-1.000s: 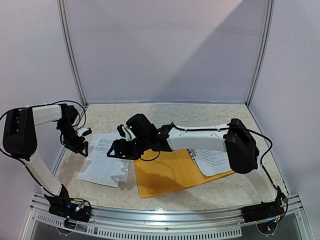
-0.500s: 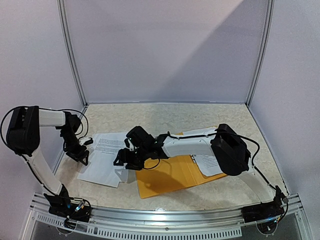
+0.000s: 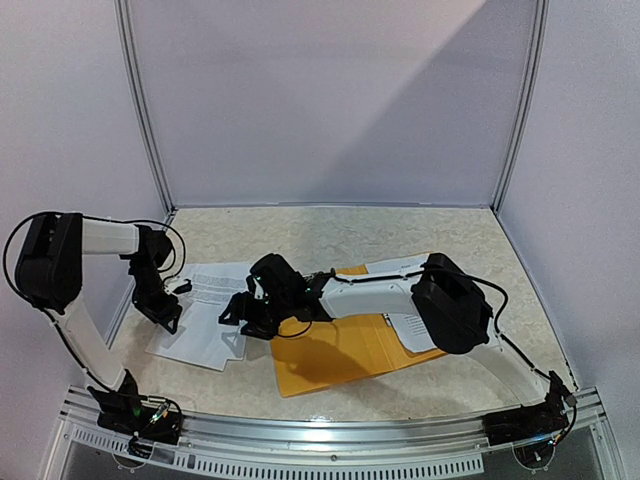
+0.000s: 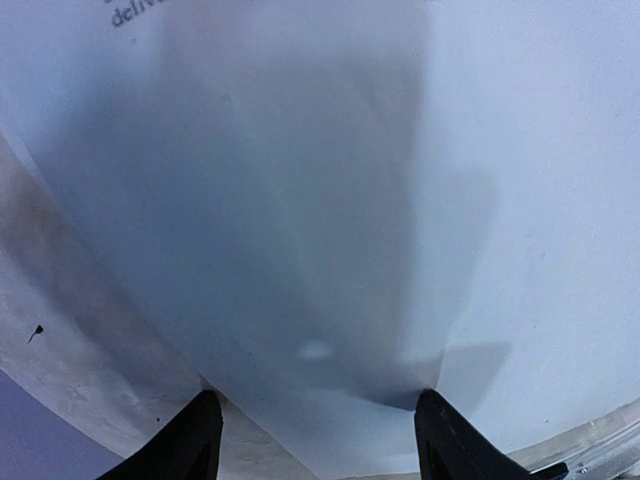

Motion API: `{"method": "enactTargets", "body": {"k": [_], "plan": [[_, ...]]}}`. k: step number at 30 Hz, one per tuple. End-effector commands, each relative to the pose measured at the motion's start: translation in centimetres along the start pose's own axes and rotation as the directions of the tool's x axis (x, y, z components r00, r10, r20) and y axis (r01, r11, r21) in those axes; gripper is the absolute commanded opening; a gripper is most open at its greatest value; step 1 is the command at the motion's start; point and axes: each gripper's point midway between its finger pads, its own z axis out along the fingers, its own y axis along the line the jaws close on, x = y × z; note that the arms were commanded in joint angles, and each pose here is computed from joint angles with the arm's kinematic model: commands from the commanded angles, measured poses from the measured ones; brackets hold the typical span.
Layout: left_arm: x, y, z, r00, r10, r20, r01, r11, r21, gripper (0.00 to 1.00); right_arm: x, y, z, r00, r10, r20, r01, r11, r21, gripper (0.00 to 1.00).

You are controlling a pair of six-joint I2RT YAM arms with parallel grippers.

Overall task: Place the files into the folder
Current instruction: Pick up the file from the center of the board.

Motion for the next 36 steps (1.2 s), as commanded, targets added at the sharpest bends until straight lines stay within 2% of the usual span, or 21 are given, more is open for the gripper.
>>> {"method": "enactTargets", "body": {"k": [1, 9, 18, 24, 27, 33, 36], "plan": [[-0.4, -2.7, 2.6, 0.999, 0.044, -0.008, -0.043, 0.994, 0.103, 0.68, -1.3, -0.7, 1.1, 0.996, 0.089, 0.030, -0.087, 0.995, -0.048, 0.69], [-0.2, -3.3, 3.8, 0.997, 0.071, -0.032, -0.067, 0.991, 0.115, 0.68, -3.0, -0.4, 1.4, 0.982, 0.162, 0.101, -0.155, 0.985, -0.075, 0.71], [-0.1, -3.9, 4.4, 0.994, 0.101, -0.041, -0.095, 0.989, 0.116, 0.68, -3.4, 0.3, 2.6, 0.978, 0.191, 0.090, -0.178, 0.975, -0.133, 0.71], [0.0, -3.9, 4.4, 0.993, 0.107, -0.044, -0.102, 0.989, 0.110, 0.68, -4.2, 2.3, 2.4, 0.979, 0.172, 0.106, -0.145, 0.965, -0.218, 0.66], [0.0, -3.9, 4.5, 0.993, 0.108, -0.047, -0.102, 0.989, 0.110, 0.68, -4.4, 3.0, 2.7, 0.982, 0.158, 0.104, -0.127, 0.959, -0.254, 0.54], [0.1, -4.0, 4.4, 0.993, 0.111, -0.043, -0.106, 0.989, 0.105, 0.68, -4.3, 3.1, 3.5, 0.984, 0.159, 0.081, -0.130, 0.949, -0.287, 0.03], [-0.1, -4.2, 3.7, 0.993, 0.111, -0.028, -0.107, 0.987, 0.118, 0.69, -4.4, 3.4, 3.2, 0.988, 0.134, 0.078, -0.108, 0.955, -0.275, 0.00]]}}
